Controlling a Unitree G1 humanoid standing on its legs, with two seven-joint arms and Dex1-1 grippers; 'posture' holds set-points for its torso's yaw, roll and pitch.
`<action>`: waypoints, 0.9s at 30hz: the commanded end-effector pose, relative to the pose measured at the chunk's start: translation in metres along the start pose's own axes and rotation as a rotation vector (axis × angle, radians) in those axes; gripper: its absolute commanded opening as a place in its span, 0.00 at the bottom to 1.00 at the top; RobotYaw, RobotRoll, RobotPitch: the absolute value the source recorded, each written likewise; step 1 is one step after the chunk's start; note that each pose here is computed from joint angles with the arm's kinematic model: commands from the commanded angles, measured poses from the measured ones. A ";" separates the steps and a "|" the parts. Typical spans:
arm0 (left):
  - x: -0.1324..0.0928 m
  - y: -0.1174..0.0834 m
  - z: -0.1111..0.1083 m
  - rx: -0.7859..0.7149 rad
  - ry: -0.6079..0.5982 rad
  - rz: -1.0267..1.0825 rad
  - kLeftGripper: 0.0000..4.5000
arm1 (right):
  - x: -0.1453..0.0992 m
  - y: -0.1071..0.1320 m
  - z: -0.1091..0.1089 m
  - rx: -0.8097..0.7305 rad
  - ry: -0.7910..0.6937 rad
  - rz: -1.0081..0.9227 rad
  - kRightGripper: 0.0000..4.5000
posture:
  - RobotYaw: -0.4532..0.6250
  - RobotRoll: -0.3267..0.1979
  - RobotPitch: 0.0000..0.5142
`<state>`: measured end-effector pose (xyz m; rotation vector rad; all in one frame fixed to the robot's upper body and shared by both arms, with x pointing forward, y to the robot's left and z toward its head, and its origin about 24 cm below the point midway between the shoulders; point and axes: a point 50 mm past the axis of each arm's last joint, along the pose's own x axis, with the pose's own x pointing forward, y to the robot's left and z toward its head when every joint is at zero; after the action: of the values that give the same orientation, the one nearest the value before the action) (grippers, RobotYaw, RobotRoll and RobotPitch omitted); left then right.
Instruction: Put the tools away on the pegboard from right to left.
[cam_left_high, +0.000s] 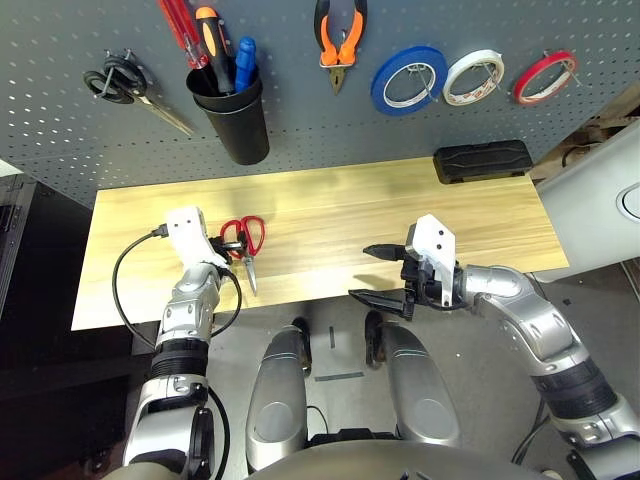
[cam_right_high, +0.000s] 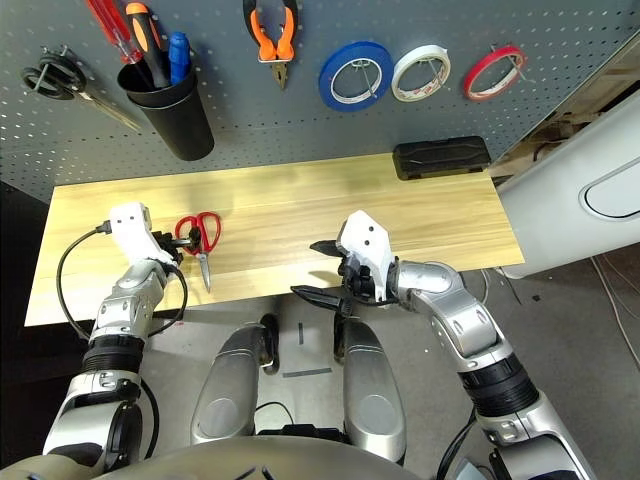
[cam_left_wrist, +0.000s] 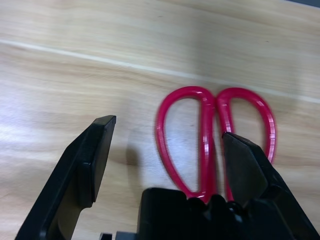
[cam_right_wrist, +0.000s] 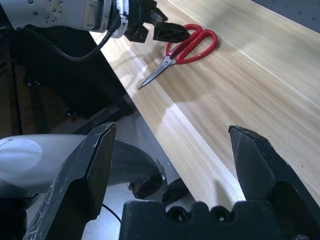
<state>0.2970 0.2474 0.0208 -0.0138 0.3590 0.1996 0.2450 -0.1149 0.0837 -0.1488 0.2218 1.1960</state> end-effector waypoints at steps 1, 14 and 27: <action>-0.002 0.012 -0.011 -0.001 0.013 0.070 0.99 | -0.001 0.002 0.000 0.009 -0.002 0.009 1.00 | 0.34 0.62 0.71; 0.002 0.011 -0.029 0.040 0.091 0.088 0.96 | -0.003 0.004 0.009 0.043 -0.042 -0.012 1.00 | 0.32 0.62 0.70; -0.003 0.012 -0.001 0.019 -0.022 0.055 0.01 | -0.015 -0.010 0.012 -0.007 -0.050 -0.024 1.00 | 0.35 0.62 0.58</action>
<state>0.2974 0.2546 0.0219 0.0197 0.3281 0.2488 0.2514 -0.1246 0.1011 -0.1407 0.1670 1.1646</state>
